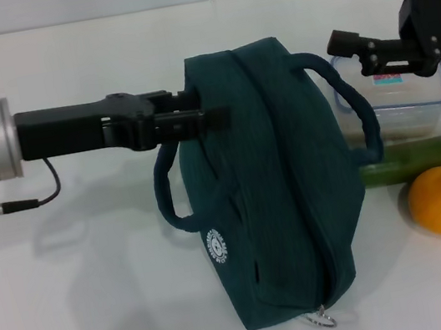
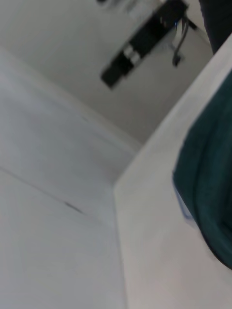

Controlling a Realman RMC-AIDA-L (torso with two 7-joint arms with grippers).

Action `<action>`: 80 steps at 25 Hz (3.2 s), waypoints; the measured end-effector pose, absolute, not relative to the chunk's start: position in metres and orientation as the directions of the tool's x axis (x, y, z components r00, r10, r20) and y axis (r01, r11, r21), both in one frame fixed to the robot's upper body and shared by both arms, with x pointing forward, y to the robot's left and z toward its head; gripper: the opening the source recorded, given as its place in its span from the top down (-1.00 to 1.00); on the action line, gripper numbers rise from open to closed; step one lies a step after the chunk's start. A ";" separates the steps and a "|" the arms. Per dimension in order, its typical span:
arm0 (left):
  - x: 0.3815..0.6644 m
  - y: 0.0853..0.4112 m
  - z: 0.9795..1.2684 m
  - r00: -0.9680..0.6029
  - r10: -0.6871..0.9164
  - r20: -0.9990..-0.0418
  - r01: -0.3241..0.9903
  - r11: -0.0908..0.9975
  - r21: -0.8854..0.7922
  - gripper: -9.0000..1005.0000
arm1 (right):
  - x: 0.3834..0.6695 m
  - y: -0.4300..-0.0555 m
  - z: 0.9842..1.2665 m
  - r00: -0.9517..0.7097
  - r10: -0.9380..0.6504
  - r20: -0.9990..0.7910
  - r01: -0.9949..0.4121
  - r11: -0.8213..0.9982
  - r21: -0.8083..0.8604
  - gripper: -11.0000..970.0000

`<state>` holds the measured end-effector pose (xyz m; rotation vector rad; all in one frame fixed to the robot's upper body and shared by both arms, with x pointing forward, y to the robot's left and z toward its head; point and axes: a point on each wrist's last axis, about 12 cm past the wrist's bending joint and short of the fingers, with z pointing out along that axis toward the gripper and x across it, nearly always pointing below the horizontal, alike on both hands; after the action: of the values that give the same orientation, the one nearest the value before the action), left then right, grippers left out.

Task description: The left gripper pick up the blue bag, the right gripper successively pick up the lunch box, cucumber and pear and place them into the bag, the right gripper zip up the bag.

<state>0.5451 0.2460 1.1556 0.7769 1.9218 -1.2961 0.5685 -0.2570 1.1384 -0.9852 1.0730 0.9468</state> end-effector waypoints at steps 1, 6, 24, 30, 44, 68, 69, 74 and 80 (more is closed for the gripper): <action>0.548 0.243 1.155 -0.612 0.108 -0.783 0.763 0.342 -0.549 -0.62 | 0.568 -0.256 1.138 0.216 0.129 -0.968 -0.945 0.279 -0.173 -0.80; 0.555 0.233 1.150 -0.676 0.138 -0.724 0.711 0.382 -0.591 -0.62 | 0.564 -0.252 1.133 0.270 0.132 -0.954 -0.927 0.302 -0.221 -0.81; 0.572 0.230 1.142 -0.619 0.202 -0.759 0.735 0.488 -0.470 0.09 | 0.534 -0.268 1.105 0.275 0.166 -0.947 -0.869 0.463 -0.171 -0.80; 0.573 0.232 1.141 -0.551 0.241 -0.799 0.784 0.479 -0.395 0.35 | 0.515 -0.274 1.089 0.247 0.194 -0.949 -0.834 0.542 -0.106 -0.80; 0.568 0.236 1.147 -0.471 0.336 -0.816 0.857 0.391 -0.335 0.91 | 0.471 -0.298 1.058 0.144 0.402 -0.904 -0.644 0.731 0.223 -0.80; 0.560 0.228 1.142 -0.425 0.366 -0.828 0.892 0.328 -0.312 0.90 | 0.471 -0.329 1.011 -0.227 0.720 -0.655 -0.218 0.618 0.755 -0.78; 0.560 0.228 1.142 -0.423 0.366 -0.829 0.892 0.327 -0.311 0.90 | 0.473 -0.326 1.009 -0.246 0.715 -0.655 -0.214 0.619 0.756 -0.78; 0.559 0.228 1.140 -0.419 0.366 -0.831 0.894 0.324 -0.309 0.90 | 0.482 -0.310 1.008 -0.314 0.673 -0.670 -0.244 0.625 0.742 -0.77; 0.557 0.229 1.139 -0.425 0.364 -0.829 0.891 0.329 -0.313 0.90 | 0.474 -0.313 1.015 -0.249 0.664 -0.705 -0.309 0.636 0.707 -0.76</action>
<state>0.5570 0.2293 1.1385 1.1011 1.9465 -1.0394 0.4737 -0.3127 1.0150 0.3036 1.5717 0.9424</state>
